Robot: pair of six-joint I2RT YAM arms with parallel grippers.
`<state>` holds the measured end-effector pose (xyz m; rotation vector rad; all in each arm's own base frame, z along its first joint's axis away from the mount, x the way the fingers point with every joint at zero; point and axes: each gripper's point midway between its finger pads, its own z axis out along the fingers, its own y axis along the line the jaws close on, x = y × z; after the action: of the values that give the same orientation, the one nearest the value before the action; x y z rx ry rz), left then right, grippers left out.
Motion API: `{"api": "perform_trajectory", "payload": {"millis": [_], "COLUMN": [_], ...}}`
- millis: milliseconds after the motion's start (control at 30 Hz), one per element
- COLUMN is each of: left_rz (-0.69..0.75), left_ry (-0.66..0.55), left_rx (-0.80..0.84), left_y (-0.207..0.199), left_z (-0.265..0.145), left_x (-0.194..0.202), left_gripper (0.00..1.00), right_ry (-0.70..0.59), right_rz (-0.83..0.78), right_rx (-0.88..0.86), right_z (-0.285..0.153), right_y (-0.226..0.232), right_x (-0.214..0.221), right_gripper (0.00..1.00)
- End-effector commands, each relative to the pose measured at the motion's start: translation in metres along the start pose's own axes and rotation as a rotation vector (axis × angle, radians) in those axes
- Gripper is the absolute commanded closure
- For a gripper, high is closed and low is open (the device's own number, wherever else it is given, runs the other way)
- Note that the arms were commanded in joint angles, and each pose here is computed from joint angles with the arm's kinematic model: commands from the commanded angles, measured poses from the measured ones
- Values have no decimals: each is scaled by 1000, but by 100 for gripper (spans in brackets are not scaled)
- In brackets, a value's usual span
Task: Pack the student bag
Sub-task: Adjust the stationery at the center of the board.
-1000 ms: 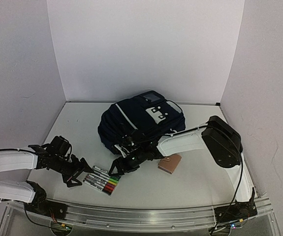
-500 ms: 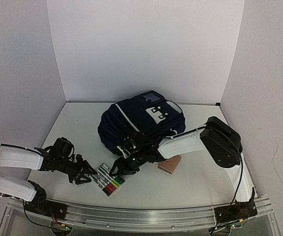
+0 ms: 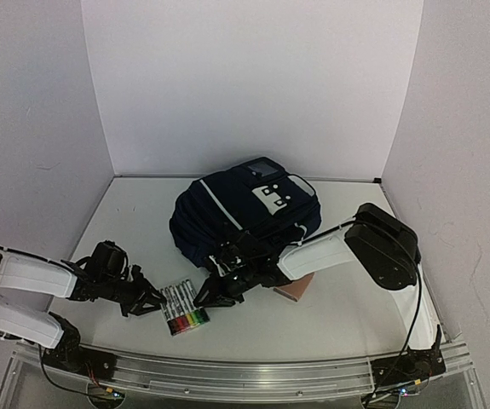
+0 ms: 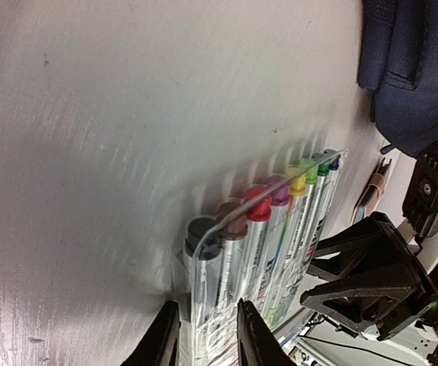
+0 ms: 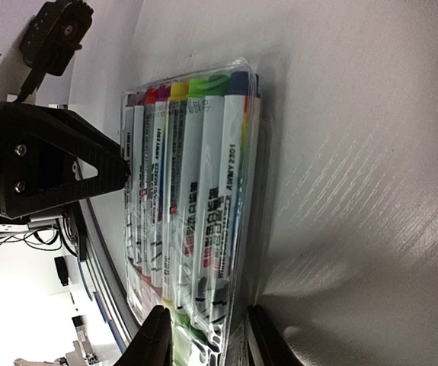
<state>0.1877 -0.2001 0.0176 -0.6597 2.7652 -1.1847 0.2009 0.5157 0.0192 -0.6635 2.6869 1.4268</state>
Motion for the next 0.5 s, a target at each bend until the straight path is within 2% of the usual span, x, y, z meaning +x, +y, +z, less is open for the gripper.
{"api": "perform_trajectory", "payload": {"millis": [0,133,267,467], "left_rz": [42,24,47,68], "left_ry": [-42,-55,-68,-118], "left_rx": [100,103,132,125], "left_y": [-19,-14,-20,-22], "left_z": [-7,-11,-16,-27], "left_x": [-2,0,1,-3], "left_gripper": [72,76,79,73], "right_ry": [2,-23,-58,-170], "right_rz": [9,19,16,14], "right_rx": [-34,-68,-78,-46], "right_z": [6,5,0,-21], "right_y": [10,16,22,28], "right_x": [9,4,-2,-15], "right_gripper": [75,83,98,100]}}
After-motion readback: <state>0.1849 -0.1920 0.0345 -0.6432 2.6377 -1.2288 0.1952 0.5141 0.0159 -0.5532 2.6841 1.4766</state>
